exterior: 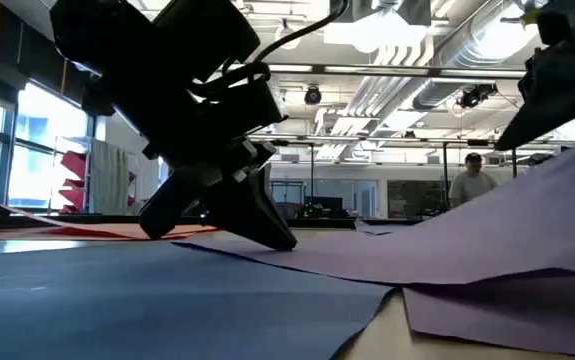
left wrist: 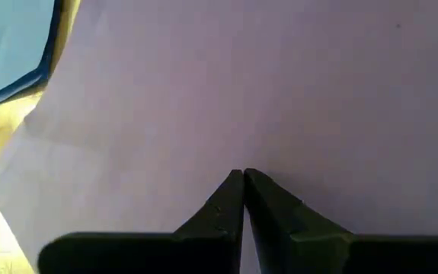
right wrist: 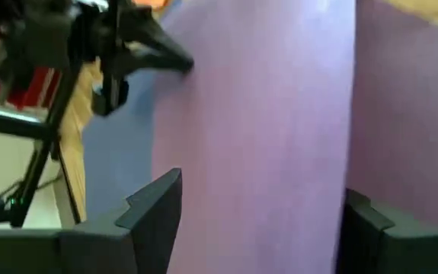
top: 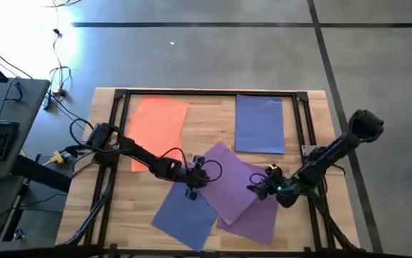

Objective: Organize paper
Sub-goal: Stack the purple paper on top of the purple paper

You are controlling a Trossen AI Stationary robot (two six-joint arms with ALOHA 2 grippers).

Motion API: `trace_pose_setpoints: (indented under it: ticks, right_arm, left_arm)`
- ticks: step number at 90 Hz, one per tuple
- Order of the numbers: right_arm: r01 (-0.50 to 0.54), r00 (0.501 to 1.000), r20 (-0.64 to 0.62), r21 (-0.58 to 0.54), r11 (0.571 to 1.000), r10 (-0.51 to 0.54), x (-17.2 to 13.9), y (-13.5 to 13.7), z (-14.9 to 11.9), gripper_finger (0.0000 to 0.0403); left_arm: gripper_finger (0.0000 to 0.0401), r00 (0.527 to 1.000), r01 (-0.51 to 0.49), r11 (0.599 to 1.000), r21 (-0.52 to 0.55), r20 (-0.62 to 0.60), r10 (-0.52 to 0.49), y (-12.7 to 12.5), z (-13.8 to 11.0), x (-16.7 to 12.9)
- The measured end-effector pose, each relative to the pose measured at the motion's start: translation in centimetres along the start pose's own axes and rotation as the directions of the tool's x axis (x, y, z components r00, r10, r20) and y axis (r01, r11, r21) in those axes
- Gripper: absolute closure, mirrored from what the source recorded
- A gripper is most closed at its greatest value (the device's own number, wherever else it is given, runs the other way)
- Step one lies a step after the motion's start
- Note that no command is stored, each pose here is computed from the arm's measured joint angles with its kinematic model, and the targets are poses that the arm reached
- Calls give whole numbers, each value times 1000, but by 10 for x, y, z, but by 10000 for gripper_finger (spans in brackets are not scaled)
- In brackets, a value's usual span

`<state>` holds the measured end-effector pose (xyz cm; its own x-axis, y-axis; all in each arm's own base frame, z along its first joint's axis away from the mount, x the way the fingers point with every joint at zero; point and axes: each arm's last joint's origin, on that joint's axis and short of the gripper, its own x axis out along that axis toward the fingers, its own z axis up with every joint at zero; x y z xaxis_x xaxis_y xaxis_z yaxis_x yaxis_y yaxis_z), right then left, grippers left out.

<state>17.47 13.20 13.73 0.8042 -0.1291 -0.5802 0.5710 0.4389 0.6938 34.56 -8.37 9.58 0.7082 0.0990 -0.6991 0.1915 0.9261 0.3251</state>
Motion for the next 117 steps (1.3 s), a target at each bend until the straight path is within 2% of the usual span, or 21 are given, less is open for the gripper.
trace_pose_setpoints:
  ticks: [12,32,37,45,52,62,69,80,93,97,104,111,117]
  right_arm:
    - [17,1000,-5,-16,1000,-17,0,-2,0,221]
    - [26,998,-48,-70,997,-30,0,-3,-1,373]
    - [26,998,-48,-89,996,-30,0,-2,-1,392]
    - [45,998,-45,-134,990,-51,-2,8,0,400]
    - [102,993,-35,-204,974,-111,-9,27,4,402]
    - [223,972,0,-303,927,-234,-29,62,18,403]
    - [270,961,47,-345,899,-271,-51,92,34,403]
    - [310,951,106,-384,870,-292,-87,136,59,403]
    - [436,898,160,-435,788,-409,-111,177,86,403]
    - [444,895,165,-432,785,-415,-112,192,90,403]
    - [392,918,171,-516,762,-357,-110,216,100,403]
    - [396,918,230,-533,748,-322,-106,239,113,403]
    - [380,924,212,-613,693,-319,-98,252,115,403]
  left_arm:
    - [401,1000,1,1000,0,-1,-1,0,0,0]
    - [401,1000,-4,1000,1,-2,4,0,0,0]
    - [401,1000,-29,1000,3,-7,29,0,-1,0]
    - [401,994,-106,994,20,-23,107,1,1,-7]
    - [401,982,-191,981,29,-13,191,2,9,-22]
    - [401,947,-310,951,-15,79,310,7,35,-61]
    - [401,926,-352,935,-45,127,354,9,46,-88]
    - [401,898,-349,927,-136,237,372,14,62,-128]
    - [401,886,-308,933,-187,299,353,13,69,-154]
    - [401,886,-301,935,-187,309,347,11,70,-156]
    - [401,887,-292,939,-180,317,337,7,70,-158]
    - [401,893,-290,943,-164,308,328,3,69,-155]
    - [401,897,-287,946,-151,303,321,0,68,-153]
